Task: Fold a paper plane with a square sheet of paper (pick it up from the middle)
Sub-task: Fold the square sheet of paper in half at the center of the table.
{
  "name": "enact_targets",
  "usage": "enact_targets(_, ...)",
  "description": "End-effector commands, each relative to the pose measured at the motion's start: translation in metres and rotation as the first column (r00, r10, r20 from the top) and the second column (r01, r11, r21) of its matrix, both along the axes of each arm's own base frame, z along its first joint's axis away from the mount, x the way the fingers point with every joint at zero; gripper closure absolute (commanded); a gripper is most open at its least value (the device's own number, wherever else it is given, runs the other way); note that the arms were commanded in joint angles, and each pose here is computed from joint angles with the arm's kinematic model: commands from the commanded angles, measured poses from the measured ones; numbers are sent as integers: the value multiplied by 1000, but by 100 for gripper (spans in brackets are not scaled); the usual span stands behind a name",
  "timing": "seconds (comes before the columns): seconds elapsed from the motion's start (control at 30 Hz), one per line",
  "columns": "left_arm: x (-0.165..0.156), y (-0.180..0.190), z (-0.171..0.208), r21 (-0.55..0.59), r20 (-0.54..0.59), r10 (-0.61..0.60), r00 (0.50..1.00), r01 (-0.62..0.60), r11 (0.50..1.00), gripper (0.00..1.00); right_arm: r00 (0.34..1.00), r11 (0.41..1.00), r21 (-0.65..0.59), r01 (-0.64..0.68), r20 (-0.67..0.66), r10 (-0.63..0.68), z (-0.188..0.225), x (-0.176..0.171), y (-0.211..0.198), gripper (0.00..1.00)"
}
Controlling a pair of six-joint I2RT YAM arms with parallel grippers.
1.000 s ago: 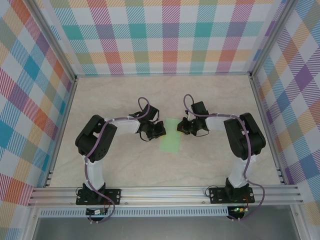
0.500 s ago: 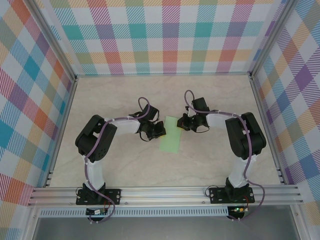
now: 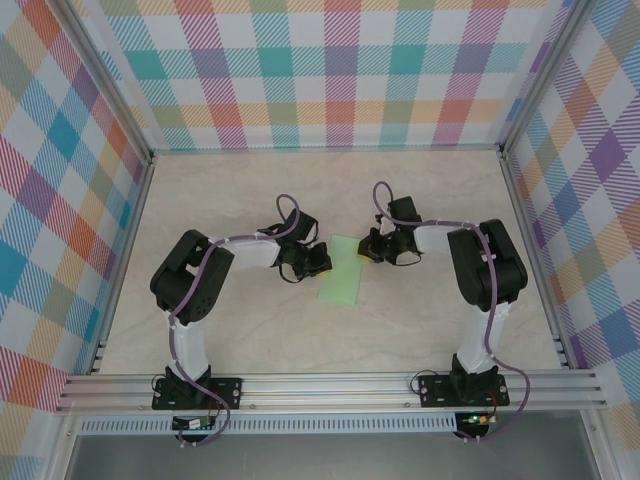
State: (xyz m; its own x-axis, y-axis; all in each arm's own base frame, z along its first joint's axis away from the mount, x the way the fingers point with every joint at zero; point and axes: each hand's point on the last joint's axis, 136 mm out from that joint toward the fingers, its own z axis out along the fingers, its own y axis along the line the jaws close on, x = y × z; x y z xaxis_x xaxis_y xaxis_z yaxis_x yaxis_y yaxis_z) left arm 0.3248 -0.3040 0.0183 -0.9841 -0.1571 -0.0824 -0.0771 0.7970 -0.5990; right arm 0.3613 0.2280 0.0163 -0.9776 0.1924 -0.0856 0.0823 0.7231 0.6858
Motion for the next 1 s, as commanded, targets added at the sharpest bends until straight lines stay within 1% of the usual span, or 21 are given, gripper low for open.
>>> enact_targets(0.0, -43, 35, -54, 178, -168, 12, 986, 19, 984, 100, 1000, 999, -31, -13, -20, 12, -6, -1, -2, 94)
enact_targets(0.13, -43, 35, -55, 181, -167, 12, 986, 18, 983, 100, 999, 1000, -9, -18, 45, 18, 30, 14, 1, 94)
enact_targets(0.23, -43, 35, -55, 178, -168, 13, 986, 17, 984, 100, 998, 1000, 25, -14, 62, 12, 40, 22, 1, 94)
enact_targets(0.43, -43, 34, -55, 176, -168, 12, 986, 18, 984, 100, 1000, 1000, 0, 4, 22, -4, 19, 27, -5, 94)
enact_targets(0.63, -43, 35, -55, 178, -168, 12, 986, 18, 984, 100, 999, 999, -41, 20, -46, -22, -11, 20, -13, 94)
enact_targets(0.73, -43, 35, -55, 176, -167, 14, 986, 16, 984, 100, 998, 998, -52, 18, -62, -21, -15, 18, -14, 94)
enact_targets(0.8, -43, 35, -54, 180, -168, 13, 986, 18, 984, 100, 998, 998, -54, 16, -56, -19, -9, 20, -14, 94)
enact_targets(0.97, -43, 35, -55, 181, -168, 13, 986, 18, 983, 100, 1000, 999, -26, 19, 15, -19, 31, 37, -10, 94)
